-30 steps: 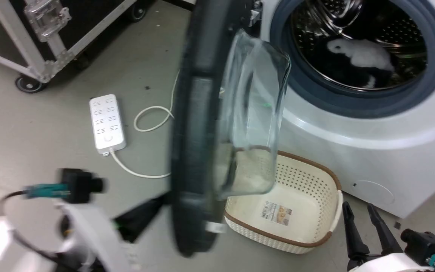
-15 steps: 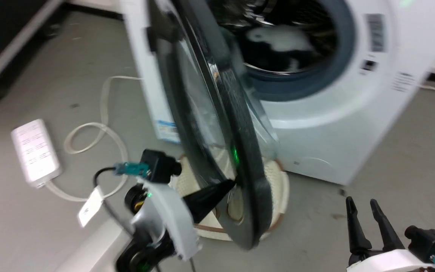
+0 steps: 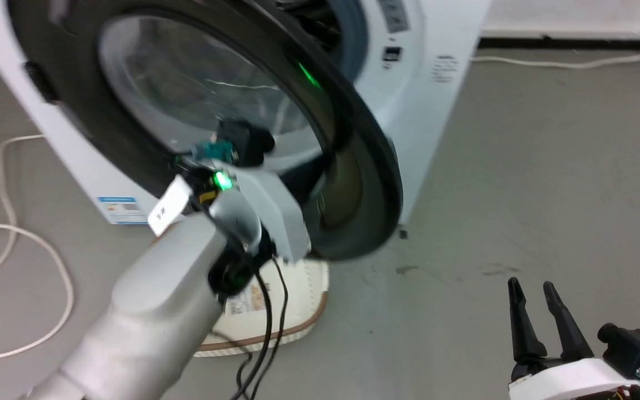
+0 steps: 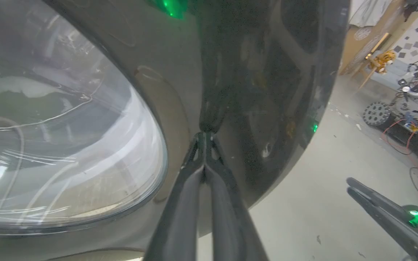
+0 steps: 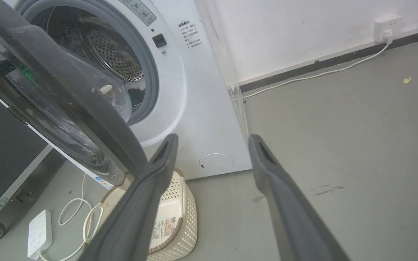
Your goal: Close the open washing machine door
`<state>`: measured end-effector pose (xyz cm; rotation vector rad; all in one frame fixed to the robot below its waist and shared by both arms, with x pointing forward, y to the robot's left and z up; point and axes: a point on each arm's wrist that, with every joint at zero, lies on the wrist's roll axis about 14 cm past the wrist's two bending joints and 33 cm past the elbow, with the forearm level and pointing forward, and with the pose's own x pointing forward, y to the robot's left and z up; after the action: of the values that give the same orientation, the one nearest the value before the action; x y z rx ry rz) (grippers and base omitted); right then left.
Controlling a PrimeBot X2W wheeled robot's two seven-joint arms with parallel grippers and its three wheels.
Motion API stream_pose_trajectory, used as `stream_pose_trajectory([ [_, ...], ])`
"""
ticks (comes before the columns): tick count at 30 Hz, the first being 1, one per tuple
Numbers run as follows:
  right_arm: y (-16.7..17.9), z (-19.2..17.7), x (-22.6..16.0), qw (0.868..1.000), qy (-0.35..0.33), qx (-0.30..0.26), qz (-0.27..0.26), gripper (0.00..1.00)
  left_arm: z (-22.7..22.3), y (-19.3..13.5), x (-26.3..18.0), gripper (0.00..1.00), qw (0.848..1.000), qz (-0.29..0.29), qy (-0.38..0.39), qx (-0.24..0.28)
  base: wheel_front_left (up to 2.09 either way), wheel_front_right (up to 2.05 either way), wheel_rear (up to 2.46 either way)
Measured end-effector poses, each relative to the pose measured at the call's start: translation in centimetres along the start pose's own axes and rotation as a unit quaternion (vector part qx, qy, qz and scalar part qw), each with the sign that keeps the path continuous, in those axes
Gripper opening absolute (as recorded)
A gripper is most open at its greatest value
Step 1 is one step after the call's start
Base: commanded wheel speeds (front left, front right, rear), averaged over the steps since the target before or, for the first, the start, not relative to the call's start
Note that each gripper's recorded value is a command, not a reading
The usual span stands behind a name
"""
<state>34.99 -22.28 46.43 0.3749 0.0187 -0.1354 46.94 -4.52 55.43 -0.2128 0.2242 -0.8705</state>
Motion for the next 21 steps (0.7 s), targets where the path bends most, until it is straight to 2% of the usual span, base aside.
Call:
stream_pose_trajectory([
  [6, -1.3, 0.1, -0.5, 1.0, 0.0, -0.003, -0.021, 1.0, 1.4, 1.0, 2.7, 0.0, 0.999, 0.021, -0.03, 0.009, 0.0, 0.0, 0.0],
  [9, -1.1, 0.6, -0.5, 1.0, -0.009, -0.002, -0.016, 1.0, 2.4, 1.6, 2.1, 0.0, 0.998, 0.043, -0.048, -0.002, 0.0, 0.0, 0.0],
  [12, -0.3, 1.0, -0.3, 1.0, -0.015, -0.001, -0.003, 1.0, 4.9, 2.6, 0.7, 0.0, 0.993, 0.066, -0.099, -0.016, 0.0, 0.0, 0.0],
  [14, 0.2, 1.1, -0.2, 1.0, -0.017, -0.003, 0.005, 1.0, 7.3, 4.0, -1.1, 0.0, 0.984, 0.097, -0.149, -0.011, 0.0, 0.0, 0.0],
  [17, 1.2, 0.9, -0.1, 1.0, -0.014, -0.002, 0.022, 1.0, 10.5, 6.7, -5.0, 0.0, 0.962, 0.158, -0.221, 0.016, 0.0, 0.0, 0.0],
  [21, 3.0, 0.7, 0.2, 0.999, -0.013, -0.002, 0.049, 1.0, 13.7, 9.0, -10.8, 0.0, 0.929, 0.232, -0.27, 0.099, 0.0, 0.0, 0.0],
])
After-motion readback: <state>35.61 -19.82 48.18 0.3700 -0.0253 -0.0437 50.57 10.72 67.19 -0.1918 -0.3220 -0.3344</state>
